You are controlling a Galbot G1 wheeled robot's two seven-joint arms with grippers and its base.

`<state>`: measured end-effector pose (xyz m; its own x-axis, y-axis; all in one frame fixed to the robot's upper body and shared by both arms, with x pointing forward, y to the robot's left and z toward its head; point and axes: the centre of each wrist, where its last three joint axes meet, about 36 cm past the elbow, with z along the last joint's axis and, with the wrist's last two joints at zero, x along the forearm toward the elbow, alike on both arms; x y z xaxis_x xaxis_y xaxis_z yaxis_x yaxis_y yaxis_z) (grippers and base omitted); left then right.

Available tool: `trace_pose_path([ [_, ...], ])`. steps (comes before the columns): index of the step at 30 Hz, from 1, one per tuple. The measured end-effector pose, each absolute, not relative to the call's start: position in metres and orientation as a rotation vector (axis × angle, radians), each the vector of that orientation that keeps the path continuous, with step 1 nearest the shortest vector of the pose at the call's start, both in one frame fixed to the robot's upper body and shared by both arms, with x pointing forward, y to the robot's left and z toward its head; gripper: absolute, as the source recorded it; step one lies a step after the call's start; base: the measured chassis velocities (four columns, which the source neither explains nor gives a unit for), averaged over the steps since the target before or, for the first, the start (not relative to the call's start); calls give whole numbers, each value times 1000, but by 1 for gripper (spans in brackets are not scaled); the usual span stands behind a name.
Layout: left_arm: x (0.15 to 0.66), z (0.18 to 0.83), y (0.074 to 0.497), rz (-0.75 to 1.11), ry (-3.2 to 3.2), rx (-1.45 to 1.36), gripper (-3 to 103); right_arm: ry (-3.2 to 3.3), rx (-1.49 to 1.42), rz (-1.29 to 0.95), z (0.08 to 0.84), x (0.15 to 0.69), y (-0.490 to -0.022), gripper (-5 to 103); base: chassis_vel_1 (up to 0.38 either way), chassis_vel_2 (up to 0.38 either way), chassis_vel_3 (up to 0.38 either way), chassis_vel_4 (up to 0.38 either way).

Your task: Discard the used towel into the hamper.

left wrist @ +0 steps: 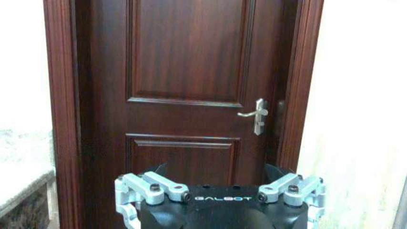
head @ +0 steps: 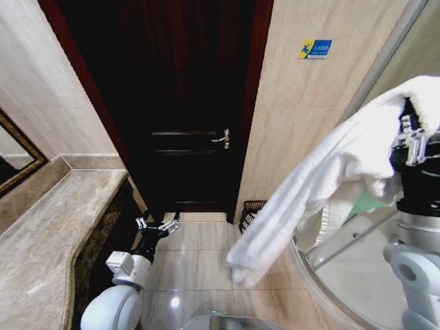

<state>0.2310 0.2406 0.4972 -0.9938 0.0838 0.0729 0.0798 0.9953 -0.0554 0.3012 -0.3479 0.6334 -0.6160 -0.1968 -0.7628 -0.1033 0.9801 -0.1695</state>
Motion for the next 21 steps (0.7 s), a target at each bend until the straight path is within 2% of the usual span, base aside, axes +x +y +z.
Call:
trace_pose_path([
  [21, 231, 497, 241, 80, -3063, -126, 100, 2219, -209, -141, 650, 347, -380, 10, 0, 0, 0, 0],
])
